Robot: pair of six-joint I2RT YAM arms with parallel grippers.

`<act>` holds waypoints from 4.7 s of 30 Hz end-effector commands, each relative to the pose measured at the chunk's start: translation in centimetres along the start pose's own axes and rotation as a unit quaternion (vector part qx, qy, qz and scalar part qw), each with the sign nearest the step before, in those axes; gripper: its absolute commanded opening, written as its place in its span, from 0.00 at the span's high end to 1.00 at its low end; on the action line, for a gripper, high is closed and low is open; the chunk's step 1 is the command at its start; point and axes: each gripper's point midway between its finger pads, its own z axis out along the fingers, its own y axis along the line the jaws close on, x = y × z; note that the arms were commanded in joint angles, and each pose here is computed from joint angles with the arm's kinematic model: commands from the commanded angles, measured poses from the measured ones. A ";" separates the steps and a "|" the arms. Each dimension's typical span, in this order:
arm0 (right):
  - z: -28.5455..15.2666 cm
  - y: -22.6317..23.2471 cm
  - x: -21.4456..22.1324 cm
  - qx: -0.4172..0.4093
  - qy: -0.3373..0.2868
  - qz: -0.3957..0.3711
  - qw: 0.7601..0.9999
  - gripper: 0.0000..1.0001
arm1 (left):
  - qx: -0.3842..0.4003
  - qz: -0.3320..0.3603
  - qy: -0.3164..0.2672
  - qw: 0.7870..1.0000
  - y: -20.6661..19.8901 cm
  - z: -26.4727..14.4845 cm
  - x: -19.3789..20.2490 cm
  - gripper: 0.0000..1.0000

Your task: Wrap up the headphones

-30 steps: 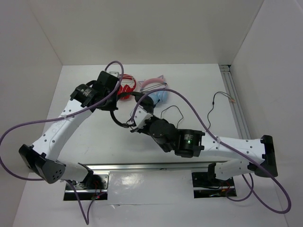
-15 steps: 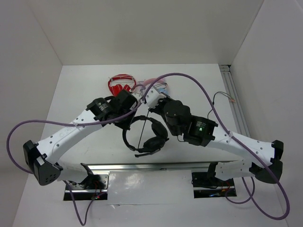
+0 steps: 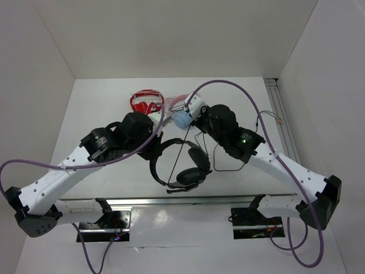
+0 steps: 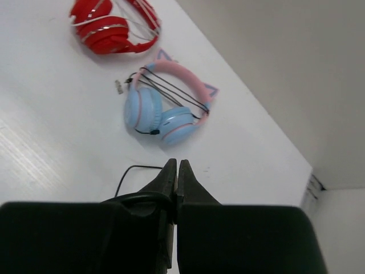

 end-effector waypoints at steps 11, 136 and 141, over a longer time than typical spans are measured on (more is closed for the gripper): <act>1.0 6.3 -5.1 -0.290 -0.203 0.200 0.914 0.99 | 0.031 -0.027 -0.166 0.985 -1.8 -10.8 -7.8 1.00; 7.3 25.2 2.4 -0.526 -0.174 0.374 0.744 0.47 | -0.175 -0.109 -0.077 0.976 4.7 -9.5 -6.5 1.00; 7.7 27.7 5.5 -0.523 -0.146 0.395 0.741 0.45 | -0.244 -0.165 -0.135 0.946 8.2 -12.7 -8.4 1.00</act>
